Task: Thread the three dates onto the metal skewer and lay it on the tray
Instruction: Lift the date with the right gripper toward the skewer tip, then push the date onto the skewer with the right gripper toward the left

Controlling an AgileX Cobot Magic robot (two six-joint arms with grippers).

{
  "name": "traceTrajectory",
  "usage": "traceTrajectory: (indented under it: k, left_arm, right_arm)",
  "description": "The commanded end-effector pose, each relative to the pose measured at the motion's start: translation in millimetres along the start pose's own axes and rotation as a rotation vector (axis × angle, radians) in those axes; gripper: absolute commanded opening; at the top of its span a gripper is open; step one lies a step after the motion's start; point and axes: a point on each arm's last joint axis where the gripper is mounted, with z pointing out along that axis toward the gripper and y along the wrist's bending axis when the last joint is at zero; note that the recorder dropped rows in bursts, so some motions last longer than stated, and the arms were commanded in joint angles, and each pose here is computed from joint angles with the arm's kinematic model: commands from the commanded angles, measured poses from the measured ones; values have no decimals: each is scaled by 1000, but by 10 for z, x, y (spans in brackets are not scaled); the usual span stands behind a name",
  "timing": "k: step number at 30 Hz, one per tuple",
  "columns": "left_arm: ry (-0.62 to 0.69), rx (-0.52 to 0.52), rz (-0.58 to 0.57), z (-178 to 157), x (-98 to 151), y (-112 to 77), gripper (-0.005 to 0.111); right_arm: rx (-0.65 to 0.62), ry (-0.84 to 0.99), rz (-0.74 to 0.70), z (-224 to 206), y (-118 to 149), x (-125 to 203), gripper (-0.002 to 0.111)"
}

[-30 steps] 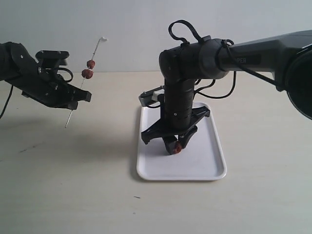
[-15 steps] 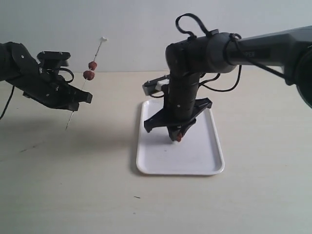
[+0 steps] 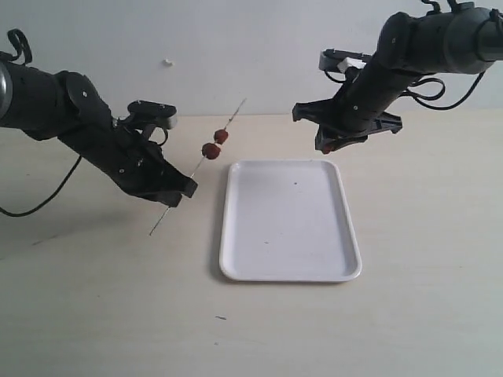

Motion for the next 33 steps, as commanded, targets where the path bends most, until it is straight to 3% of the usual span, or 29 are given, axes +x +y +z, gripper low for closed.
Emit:
traceTrajectory:
  k: [1,6,9,11,16,25,33]
  left_arm:
    - [66,77,-2,-45,19,-112,0]
    - [34,217,-36,-61,-20,-251,0]
    - [-22,393,26,-98,-67,-444,0]
    - [-19,436,58,-82,-65,-573,0]
    - [-6,443,96,-49,-58,-722,0]
    - [6,378,92,-43,-46,-597,0]
    - [-51,306,69,-18,-104,-552,0]
  right_arm:
    - [-31,-106,38,-63,-93,-132,27]
    - [-44,-225,88,-95,-154,-253,27]
    - [-66,-262,125,-104,-140,-287,27]
    - [-75,-269,140,-106,-134,-294,27]
    - [-114,-282,174,-113,-105,-309,27]
    - [-105,-394,200,-197,-185,-451,27]
    - [-158,-354,273,-216,-183,-448,27]
